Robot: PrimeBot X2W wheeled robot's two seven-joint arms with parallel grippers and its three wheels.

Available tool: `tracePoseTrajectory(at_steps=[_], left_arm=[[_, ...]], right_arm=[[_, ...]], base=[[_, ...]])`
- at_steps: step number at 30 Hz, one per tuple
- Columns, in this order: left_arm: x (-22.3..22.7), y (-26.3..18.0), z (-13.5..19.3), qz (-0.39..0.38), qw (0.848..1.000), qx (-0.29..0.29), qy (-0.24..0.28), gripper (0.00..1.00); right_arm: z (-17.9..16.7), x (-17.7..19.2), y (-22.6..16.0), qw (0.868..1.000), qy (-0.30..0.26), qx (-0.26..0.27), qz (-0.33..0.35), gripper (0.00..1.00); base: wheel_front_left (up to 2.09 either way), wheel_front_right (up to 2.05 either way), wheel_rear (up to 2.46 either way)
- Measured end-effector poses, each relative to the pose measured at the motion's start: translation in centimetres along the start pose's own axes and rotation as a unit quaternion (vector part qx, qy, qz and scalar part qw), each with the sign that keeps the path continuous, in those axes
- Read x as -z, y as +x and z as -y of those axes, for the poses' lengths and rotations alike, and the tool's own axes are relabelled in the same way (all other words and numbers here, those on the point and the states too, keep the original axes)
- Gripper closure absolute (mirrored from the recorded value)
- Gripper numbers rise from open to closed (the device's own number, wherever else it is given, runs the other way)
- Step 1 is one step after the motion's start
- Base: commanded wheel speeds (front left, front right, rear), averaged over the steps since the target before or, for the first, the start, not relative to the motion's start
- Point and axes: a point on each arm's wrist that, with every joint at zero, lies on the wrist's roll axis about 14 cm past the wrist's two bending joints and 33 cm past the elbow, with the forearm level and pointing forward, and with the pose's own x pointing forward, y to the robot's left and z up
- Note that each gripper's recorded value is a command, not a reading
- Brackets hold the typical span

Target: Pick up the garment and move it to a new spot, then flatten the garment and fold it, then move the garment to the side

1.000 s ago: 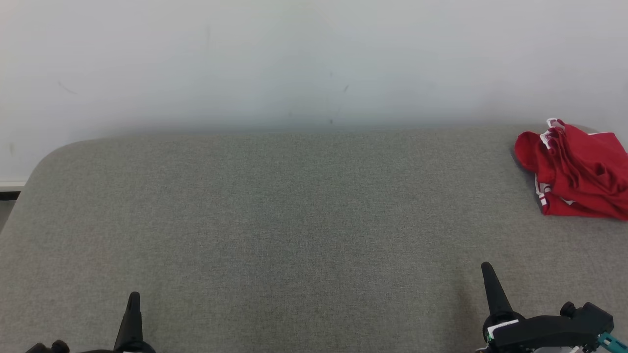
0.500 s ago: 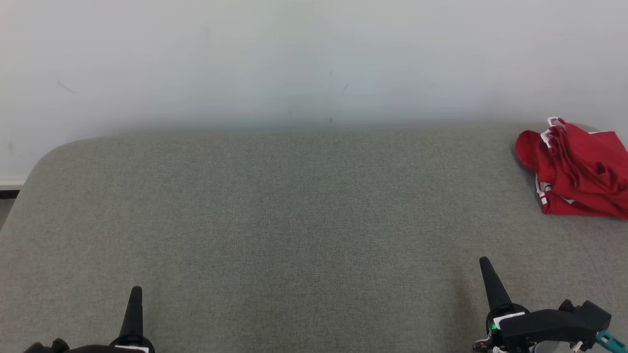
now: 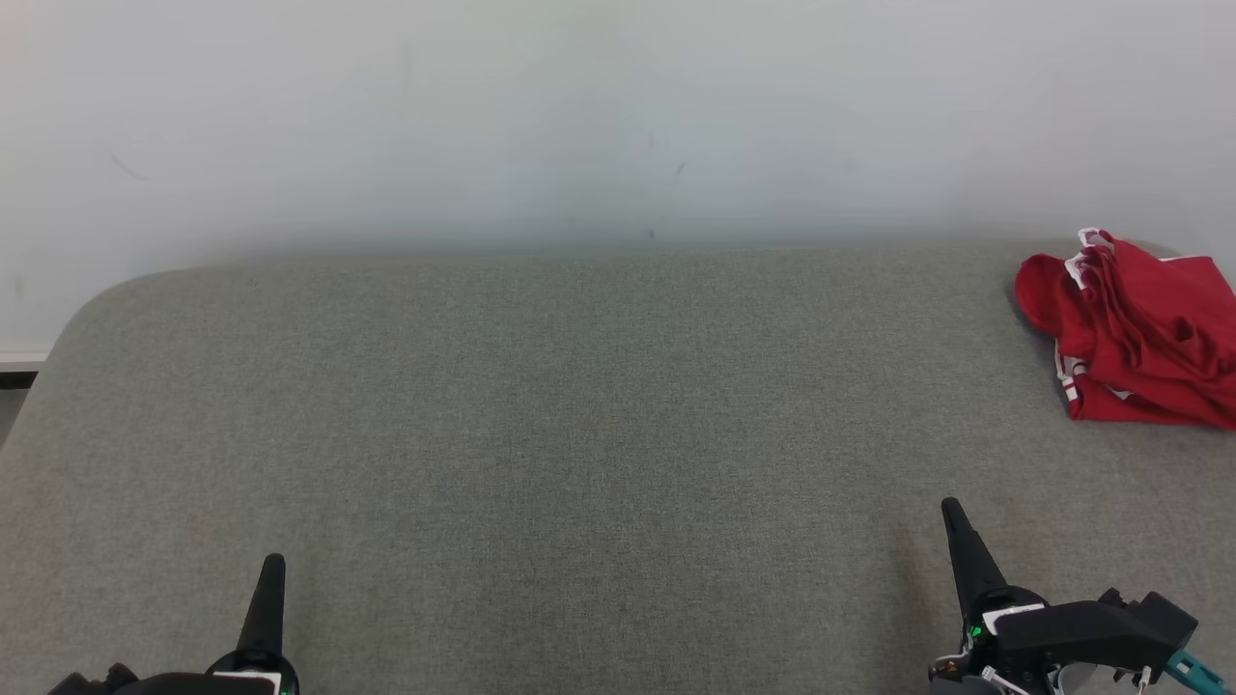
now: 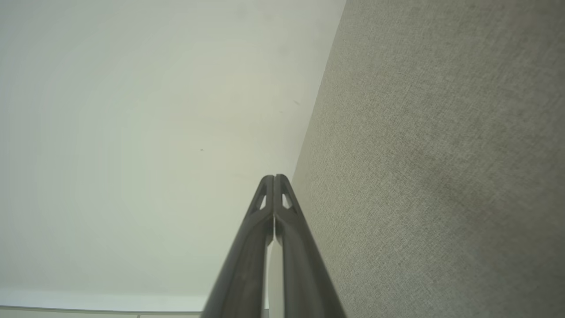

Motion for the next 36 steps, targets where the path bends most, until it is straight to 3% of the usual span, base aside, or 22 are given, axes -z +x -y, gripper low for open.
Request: tracePoseTrajectory(at_steps=[36], left_arm=[[0.2,1.0,1.2,-0.007,0.991,0.026,-0.133,1.00]], right_arm=[[-0.7,0.0,1.0,0.991,0.130,-0.014,-0.003,1.00]], base=[[0.00,0.00,0.00]])
